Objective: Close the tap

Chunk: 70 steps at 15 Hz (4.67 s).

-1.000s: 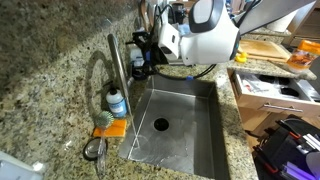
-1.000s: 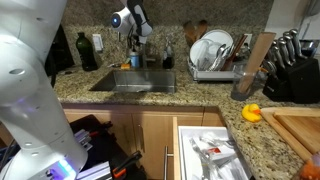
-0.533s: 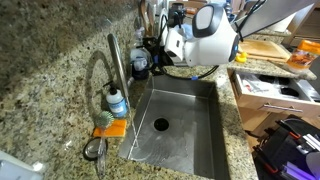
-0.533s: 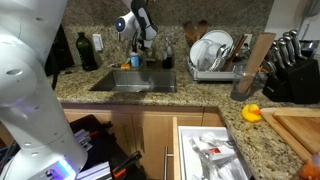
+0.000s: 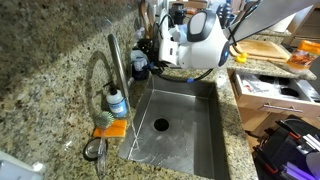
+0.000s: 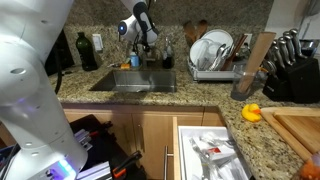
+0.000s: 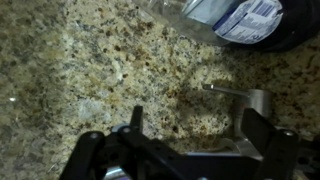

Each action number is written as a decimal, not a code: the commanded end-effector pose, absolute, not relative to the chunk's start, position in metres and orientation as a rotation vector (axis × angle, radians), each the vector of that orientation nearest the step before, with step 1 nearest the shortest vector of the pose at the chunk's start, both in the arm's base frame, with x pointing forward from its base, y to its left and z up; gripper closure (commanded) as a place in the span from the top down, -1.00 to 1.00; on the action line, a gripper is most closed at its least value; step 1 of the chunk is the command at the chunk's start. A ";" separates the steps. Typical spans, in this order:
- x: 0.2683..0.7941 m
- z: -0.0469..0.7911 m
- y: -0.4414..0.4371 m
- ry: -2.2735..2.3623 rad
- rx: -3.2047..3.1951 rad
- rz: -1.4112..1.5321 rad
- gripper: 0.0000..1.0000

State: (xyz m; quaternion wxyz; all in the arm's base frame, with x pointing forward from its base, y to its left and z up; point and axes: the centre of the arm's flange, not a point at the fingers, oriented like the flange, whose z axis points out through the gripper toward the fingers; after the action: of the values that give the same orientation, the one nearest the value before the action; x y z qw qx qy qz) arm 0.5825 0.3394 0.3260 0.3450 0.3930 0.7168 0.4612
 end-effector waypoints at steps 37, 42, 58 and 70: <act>0.686 0.253 0.327 1.929 1.046 1.272 1.00; 0.672 0.257 0.329 1.906 1.090 1.251 1.00; 0.674 0.302 0.372 1.920 1.176 1.482 1.00; 0.659 0.329 0.368 1.923 1.521 1.813 1.00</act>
State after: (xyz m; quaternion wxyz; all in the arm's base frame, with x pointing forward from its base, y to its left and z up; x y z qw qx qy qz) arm 0.6675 0.3612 0.3310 0.1142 0.4832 0.6432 0.5829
